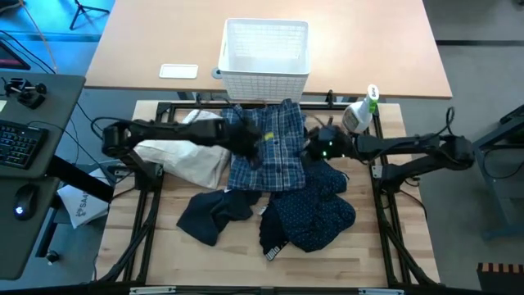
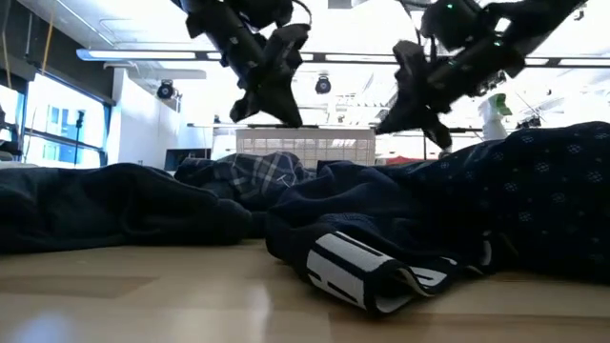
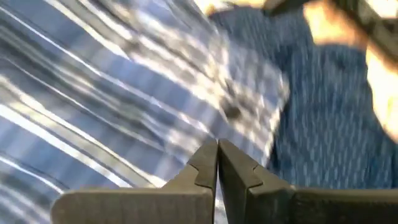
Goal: Fold laundry
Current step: Fold the blue plaid flannel shirt
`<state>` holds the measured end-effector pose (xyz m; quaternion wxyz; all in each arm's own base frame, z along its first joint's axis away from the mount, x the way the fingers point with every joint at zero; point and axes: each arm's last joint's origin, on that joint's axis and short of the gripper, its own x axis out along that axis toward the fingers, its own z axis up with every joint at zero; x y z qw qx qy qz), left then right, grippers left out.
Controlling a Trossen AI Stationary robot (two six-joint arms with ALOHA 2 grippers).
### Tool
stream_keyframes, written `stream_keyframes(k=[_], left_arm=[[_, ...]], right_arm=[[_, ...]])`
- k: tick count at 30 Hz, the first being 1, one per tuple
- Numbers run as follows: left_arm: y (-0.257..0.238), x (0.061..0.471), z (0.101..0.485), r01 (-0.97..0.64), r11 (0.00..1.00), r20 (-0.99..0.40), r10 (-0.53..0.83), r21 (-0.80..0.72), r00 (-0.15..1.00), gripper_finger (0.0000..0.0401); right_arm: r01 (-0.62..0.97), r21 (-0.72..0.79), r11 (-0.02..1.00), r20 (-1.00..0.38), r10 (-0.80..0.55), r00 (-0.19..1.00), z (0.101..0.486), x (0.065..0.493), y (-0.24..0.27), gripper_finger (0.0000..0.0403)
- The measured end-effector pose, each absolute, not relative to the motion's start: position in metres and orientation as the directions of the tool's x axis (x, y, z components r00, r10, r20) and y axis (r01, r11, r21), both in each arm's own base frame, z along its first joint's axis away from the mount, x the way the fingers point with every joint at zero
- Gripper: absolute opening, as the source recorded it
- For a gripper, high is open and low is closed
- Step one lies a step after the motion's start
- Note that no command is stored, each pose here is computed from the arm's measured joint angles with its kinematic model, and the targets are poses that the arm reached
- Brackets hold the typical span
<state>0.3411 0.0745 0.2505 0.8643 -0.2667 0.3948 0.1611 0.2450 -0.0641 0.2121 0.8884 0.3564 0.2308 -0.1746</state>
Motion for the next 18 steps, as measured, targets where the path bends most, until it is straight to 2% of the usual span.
stream_keyframes(k=[4, 8, 11, 15, 18], left_arm=[[0.106, 0.335, 0.244, -0.558, 0.764, -0.772, 0.129, -0.322, 0.622, 0.0001], [0.131, 0.335, 0.211, -0.605, 0.75, -0.827, 0.145, -0.266, 0.544, 0.0], [0.137, 0.342, 0.191, -0.586, 0.768, -0.843, 0.117, -0.259, 0.525, 0.0], [0.126, 0.355, 0.213, -0.538, 0.797, -0.795, 0.126, -0.275, 0.594, 0.0], [0.117, 0.357, 0.239, -0.508, 0.821, -0.747, 0.162, -0.261, 0.645, 0.0]], right_arm=[[0.515, 0.541, 0.665, -0.553, -0.181, 0.813, 0.206, 0.252, -0.091, 0.0], [0.58, 0.506, 0.638, -0.652, -0.156, 0.742, 0.168, 0.26, -0.111, 0.0], [0.639, 0.477, 0.604, -0.732, -0.13, 0.669, 0.14, 0.263, -0.116, 0.0], [0.717, 0.455, 0.528, -0.811, -0.086, 0.579, 0.128, 0.257, -0.111, 0.0], [0.763, 0.35, 0.543, -0.888, -0.068, 0.456, 0.133, 0.24, -0.103, 0.0]])
